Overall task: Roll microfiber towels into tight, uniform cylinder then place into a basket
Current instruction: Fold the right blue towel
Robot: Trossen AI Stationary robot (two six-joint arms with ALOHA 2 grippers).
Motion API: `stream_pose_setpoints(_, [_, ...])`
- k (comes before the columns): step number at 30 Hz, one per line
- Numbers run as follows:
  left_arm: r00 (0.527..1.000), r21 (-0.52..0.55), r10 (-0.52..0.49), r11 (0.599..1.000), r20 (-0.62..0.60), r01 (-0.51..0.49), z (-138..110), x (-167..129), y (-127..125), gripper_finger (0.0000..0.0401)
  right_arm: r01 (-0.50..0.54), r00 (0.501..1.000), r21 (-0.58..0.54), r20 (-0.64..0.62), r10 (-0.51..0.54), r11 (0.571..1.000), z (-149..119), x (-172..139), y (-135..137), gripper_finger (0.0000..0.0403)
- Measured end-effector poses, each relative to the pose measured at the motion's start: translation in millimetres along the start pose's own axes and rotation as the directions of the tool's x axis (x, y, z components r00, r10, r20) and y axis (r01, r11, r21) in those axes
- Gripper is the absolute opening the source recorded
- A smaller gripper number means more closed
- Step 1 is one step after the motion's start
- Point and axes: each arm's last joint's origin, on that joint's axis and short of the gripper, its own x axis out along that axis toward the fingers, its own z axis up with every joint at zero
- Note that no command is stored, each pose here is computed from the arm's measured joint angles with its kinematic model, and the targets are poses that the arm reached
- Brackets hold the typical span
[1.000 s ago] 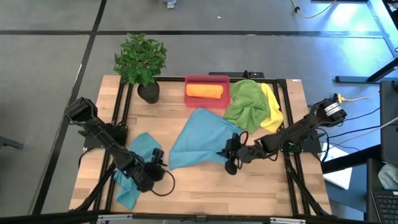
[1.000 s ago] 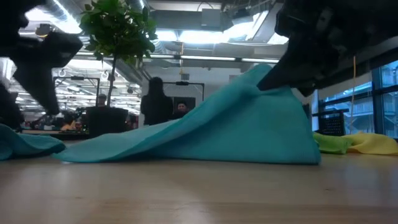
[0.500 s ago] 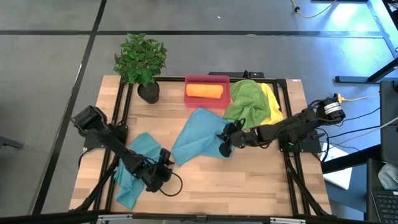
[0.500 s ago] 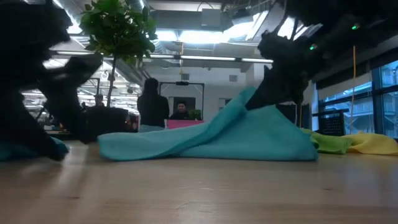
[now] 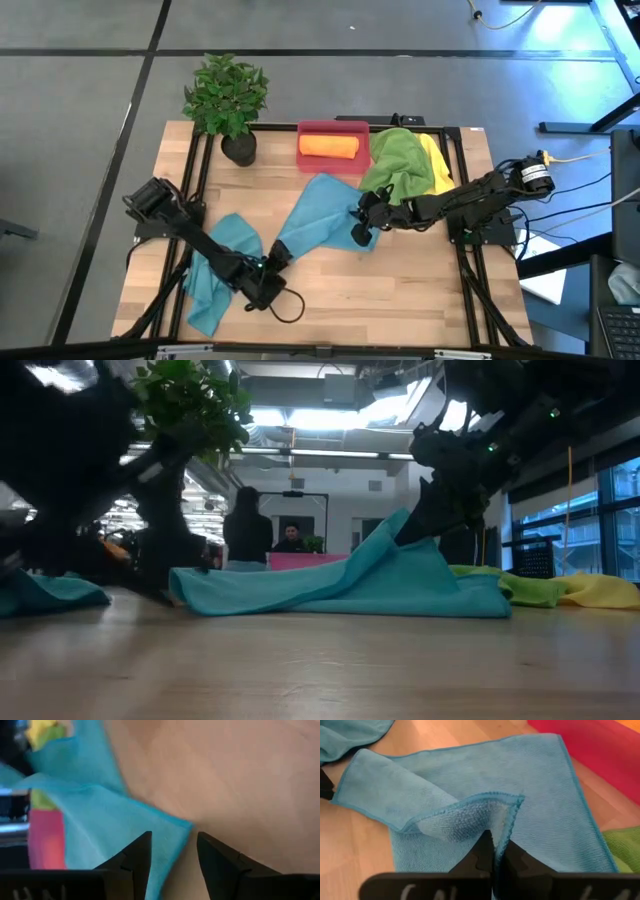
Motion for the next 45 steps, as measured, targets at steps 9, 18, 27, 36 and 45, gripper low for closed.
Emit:
stream_pose_setpoints(9, [0.999,0.028,-0.029,0.999,-0.045,0.031,-5,16,1,0.0145,0.006,1.0,-0.002,-0.002,-0.006,1.0,1,1,-2,0.0008])
stream_pose_setpoints(18, [0.996,-0.05,-0.062,0.997,-0.062,0.059,-9,23,7,0.0054,0.006,1.0,-0.024,-0.001,-0.006,1.0,1,1,-2,0.0008])
stream_pose_setpoints(27, [0.994,-0.175,-0.09,0.981,-0.059,0.079,-9,25,13,0.0001,-0.013,1.0,-0.07,0.001,0.013,0.997,2,1,0,0.0057])
stream_pose_setpoints(36, [0.996,-0.224,-0.082,0.972,-0.036,0.072,-7,19,20,0.0,-0.098,0.995,-0.114,-0.01,0.097,0.989,3,1,3,0.016])
stream_pose_setpoints(45, [0.996,-0.254,-0.084,0.964,-0.031,0.074,-7,18,20,0.0,-0.248,0.962,-0.291,0.035,0.27,0.924,12,-1,13,0.0125])
